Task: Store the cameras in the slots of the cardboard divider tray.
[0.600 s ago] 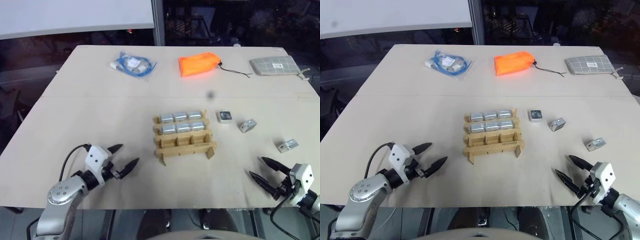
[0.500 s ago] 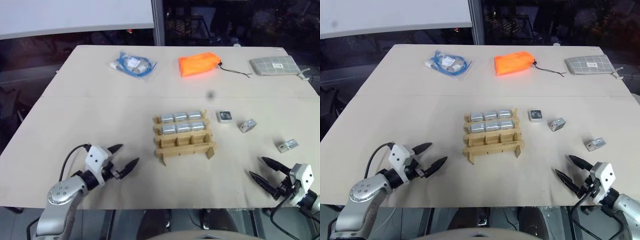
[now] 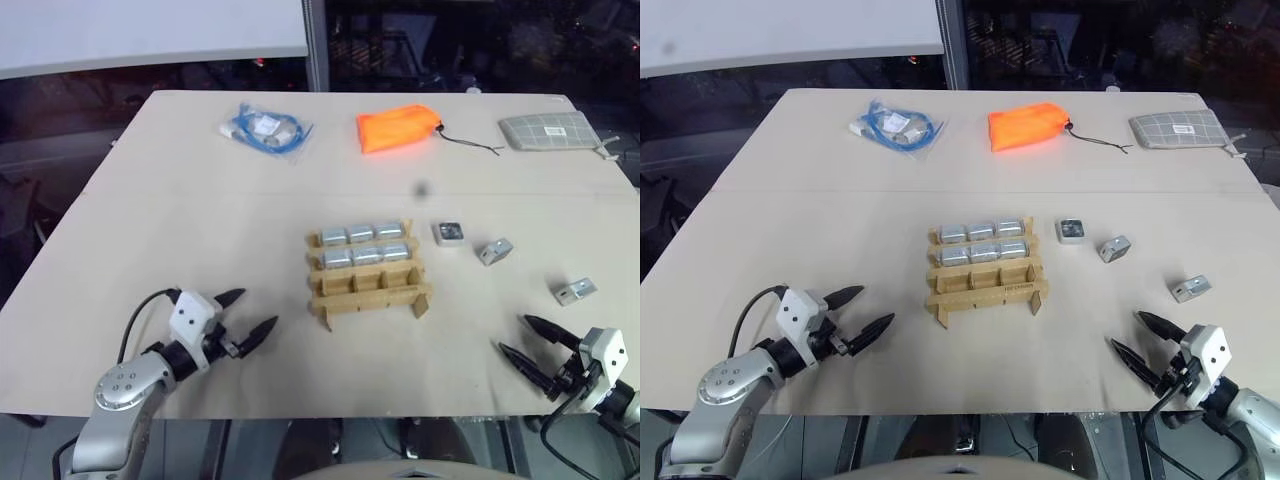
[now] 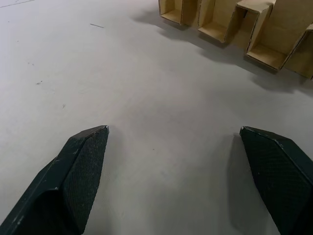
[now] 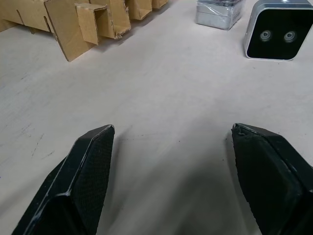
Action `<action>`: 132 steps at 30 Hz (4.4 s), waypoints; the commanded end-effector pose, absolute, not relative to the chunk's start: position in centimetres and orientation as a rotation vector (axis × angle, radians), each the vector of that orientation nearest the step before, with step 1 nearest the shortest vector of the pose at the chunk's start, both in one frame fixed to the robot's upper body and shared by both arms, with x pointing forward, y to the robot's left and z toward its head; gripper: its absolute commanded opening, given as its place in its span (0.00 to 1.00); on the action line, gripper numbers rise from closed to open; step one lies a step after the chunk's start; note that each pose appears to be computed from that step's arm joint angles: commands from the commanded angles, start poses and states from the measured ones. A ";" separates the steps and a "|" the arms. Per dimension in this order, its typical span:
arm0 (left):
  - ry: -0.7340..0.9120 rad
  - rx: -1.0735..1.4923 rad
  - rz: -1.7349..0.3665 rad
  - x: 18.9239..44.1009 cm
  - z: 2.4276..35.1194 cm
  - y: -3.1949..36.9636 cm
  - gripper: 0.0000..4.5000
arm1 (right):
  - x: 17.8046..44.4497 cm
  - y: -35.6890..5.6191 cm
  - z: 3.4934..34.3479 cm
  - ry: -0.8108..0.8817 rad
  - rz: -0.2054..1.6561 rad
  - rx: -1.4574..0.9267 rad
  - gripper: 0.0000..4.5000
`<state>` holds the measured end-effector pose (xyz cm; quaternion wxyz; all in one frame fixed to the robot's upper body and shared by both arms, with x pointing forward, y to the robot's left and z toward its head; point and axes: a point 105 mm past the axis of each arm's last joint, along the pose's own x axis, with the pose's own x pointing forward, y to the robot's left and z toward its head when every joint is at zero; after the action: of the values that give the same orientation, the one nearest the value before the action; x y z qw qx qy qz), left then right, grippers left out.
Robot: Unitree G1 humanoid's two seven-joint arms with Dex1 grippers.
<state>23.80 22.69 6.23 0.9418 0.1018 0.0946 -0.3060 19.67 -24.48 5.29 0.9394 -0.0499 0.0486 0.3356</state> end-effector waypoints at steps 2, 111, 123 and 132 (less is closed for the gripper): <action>0.169 0.221 -0.637 23.7 7.0 22.7 1.00 | 19.7 -25.1 6.4 0.068 0.676 -0.132 0.84; 0.054 0.511 -1.130 23.3 21.1 21.7 1.00 | 30.1 -0.6 20.2 -0.220 1.598 -0.451 0.14; 0.036 0.507 -1.116 23.0 21.5 21.2 1.00 | 29.8 -0.4 17.5 -0.159 1.672 -0.547 0.14; 0.030 0.499 -1.126 23.1 21.4 20.8 1.00 | 29.2 -0.2 15.7 -0.052 1.710 -0.624 0.14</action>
<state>23.26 21.07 20.50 0.8184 0.2229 0.0315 -0.5288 29.62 -0.34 15.02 0.6237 -0.2563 -0.0120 0.7384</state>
